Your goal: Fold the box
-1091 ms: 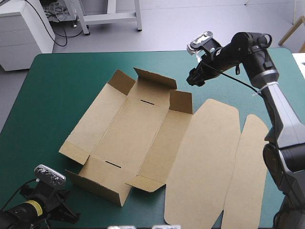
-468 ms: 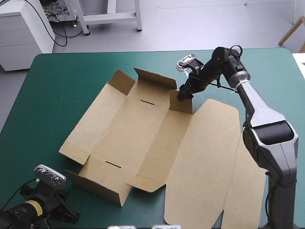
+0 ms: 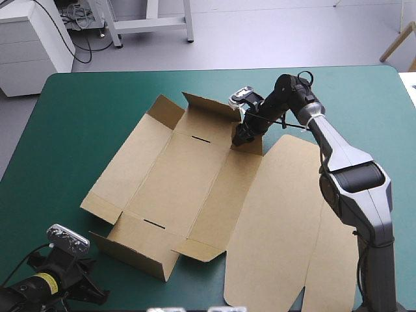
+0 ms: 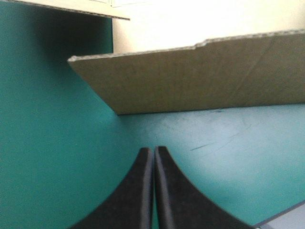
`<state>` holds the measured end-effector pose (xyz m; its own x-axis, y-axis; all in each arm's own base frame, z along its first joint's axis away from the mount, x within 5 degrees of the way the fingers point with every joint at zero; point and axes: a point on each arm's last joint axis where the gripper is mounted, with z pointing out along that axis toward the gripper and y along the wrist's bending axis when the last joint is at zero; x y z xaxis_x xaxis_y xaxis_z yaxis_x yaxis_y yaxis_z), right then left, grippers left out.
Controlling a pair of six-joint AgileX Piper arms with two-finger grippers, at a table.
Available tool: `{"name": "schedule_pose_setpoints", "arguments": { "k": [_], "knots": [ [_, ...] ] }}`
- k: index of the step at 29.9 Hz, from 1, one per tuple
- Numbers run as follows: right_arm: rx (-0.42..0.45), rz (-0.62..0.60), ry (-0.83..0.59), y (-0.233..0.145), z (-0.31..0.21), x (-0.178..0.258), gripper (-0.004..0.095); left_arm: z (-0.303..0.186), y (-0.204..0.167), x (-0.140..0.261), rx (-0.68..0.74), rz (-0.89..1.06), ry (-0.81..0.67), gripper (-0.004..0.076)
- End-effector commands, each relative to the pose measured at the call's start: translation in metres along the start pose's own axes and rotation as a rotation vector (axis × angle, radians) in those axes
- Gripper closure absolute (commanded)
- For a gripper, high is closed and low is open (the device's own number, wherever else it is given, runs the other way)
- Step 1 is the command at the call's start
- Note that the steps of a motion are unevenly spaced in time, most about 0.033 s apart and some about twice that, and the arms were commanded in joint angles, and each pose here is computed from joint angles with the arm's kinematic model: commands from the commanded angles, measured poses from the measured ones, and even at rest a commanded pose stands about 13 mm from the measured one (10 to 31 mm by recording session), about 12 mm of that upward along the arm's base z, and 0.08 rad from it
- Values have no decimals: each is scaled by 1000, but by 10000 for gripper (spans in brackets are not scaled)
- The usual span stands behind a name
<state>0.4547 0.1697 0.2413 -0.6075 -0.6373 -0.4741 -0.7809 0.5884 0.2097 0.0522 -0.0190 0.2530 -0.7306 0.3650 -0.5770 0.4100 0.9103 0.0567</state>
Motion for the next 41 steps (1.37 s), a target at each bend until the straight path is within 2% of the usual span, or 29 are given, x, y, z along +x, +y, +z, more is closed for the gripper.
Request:
{"name": "schedule_pose_setpoints", "arguments": {
  "k": [1, 6, 10, 19, 27, 32, 41],
  "knots": [
    [27, -37, -100, 13, -34, -15, 611, -4, 0, -8, -1, -4, -53, 734],
    [54, -52, -78, 10, -34, -14, 930, -4, 0, -8, -1, -4, -53, 734],
    [63, -110, -70, 10, -34, -13, 927, -8, 1, -12, -6, -3, -83, 734],
    [74, -272, -84, 13, -36, -17, 927, -64, 4, -46, 0, -20, -306, 734],
    [86, -560, -111, 36, -33, -34, 927, -105, 7, -63, -8, -15, -469, 734],
    [84, -715, -132, 61, -22, -47, 927, -108, 7, -65, -8, -16, -502, 734],
    [51, -901, -144, 102, -6, -60, 927, -108, 7, -66, -8, -16, -504, 734]
  ]
}}
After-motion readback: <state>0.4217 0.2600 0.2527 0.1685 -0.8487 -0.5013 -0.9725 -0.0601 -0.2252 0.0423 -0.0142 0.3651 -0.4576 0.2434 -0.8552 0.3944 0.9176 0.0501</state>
